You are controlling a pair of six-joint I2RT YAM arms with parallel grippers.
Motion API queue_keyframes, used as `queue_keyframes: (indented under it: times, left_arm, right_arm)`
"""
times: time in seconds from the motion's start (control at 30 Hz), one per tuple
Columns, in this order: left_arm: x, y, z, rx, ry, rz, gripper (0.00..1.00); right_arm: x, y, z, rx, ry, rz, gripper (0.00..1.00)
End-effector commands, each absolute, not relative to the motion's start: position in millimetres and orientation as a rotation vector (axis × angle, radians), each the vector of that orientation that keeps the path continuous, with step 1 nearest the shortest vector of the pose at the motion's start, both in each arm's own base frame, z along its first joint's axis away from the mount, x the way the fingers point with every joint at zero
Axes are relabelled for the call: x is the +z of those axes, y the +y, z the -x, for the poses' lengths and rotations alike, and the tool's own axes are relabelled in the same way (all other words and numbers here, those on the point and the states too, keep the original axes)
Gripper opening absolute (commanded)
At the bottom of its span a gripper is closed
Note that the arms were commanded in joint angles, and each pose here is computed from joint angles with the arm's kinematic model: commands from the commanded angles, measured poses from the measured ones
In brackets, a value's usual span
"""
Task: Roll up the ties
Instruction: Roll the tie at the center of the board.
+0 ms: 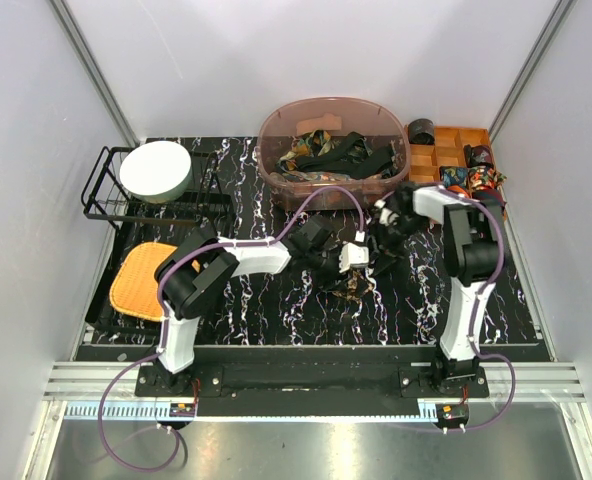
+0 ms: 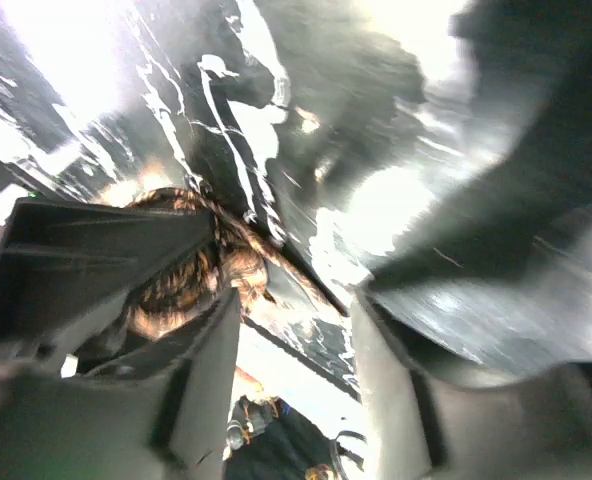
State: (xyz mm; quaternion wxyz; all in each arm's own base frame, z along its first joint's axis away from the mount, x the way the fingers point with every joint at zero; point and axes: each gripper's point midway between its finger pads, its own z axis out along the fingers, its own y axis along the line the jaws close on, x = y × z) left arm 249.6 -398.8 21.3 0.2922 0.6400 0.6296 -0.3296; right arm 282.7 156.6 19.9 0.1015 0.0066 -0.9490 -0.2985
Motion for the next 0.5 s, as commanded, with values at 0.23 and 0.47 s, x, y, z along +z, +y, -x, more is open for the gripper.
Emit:
queue_keyframes:
  times: [0.23, 0.47]
  left_arm:
    - [-48.0, -340.2, -235.6, -0.658, 2.012, -1.836, 0.00]
    - [-49.0, -342.0, -234.6, -0.665, 2.018, -1.836, 0.00]
  right_arm:
    - [36.1, 149.5, -282.2, -1.162, -2.838, 0.057, 0.85]
    - [9.0, 160.6, -276.7, -1.294, -2.810, 0.095, 0.87]
